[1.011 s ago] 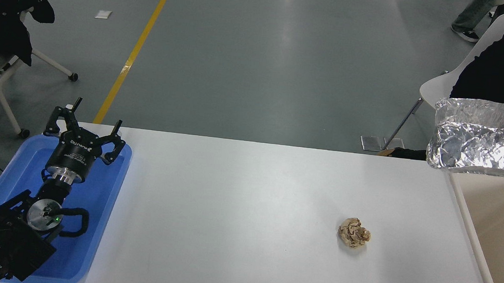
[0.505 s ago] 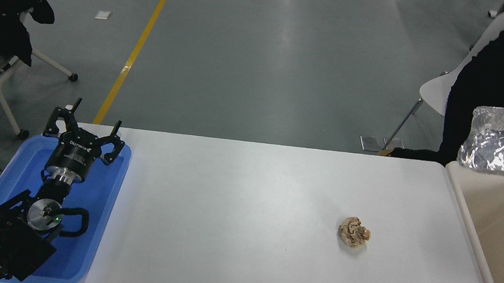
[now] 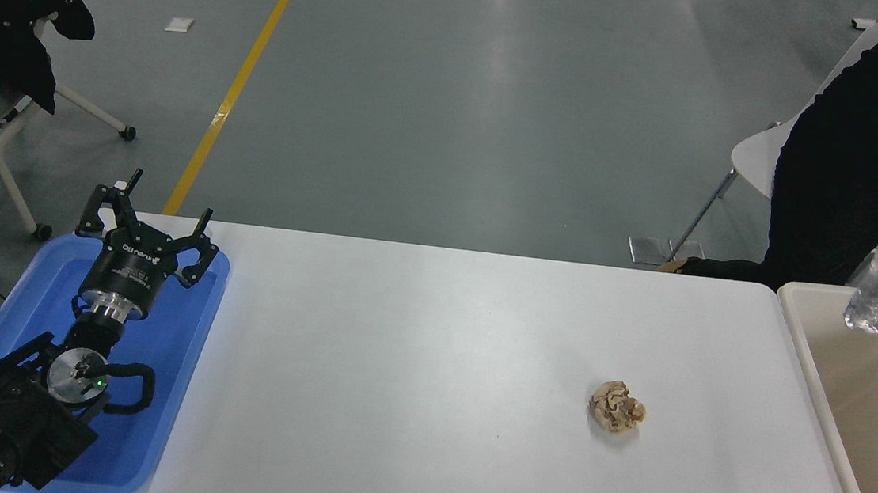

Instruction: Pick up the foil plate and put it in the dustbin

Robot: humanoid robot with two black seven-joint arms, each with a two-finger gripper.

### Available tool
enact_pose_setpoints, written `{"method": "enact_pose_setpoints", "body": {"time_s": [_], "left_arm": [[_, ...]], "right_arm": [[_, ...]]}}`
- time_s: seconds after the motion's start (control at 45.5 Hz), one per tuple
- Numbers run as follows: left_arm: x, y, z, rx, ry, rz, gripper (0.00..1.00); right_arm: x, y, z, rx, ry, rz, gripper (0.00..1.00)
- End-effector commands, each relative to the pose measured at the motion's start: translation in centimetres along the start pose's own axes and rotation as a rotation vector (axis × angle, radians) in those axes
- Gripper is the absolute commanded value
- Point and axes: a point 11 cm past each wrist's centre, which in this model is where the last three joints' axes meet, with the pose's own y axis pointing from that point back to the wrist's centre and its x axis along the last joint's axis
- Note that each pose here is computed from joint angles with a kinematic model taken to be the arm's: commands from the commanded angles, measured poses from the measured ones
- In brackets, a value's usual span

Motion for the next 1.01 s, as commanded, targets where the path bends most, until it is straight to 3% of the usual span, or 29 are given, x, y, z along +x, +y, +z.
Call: {"method": "enact_pose_setpoints", "body": {"time_s": [0.0, 0.22, 0.571, 0.659, 0.769, 0.791, 0.989], "left_arm": [[0.0, 0.0, 0.0, 0.000, 0.000, 0.000, 1.00], [0.0, 0.0, 0.0, -0.002, 0.000, 0.000, 1.00], [0.1, 0.1, 0.0, -0.001, 0.000, 0.001, 1.00], [0.1, 0.1, 0.0, -0.002, 0.001, 0.002, 1.00], [0.0, 0.0, 0.0, 0.000, 0.000, 0.000, 1.00], [0.0, 0.0, 0.0, -0.002, 0.000, 0.000, 1.00], [0.0, 0.0, 0.0, -0.002, 0.000, 0.000, 1.00]], "right_arm": [[-5.3, -1.2, 1.6, -0.043, -0.048, 0.024, 0.00], [-8.4, -1.4, 2.4, -0.058, -0.067, 0.029, 0.00], [-10.0, -1.4, 4.2, -0.089, -0.084, 0.035, 0.00], [-9.9, -1.4, 4.5, -0.094, -0.078, 0.041, 0.22], [-9.9, -1.4, 4.4, -0.093, -0.077, 0.044, 0.90], [-9.9, -1.4, 4.4, -0.092, -0.077, 0.044, 0.99], [-10.6, -1.4, 3.3, -0.073, -0.081, 0.011, 1.00]]}}
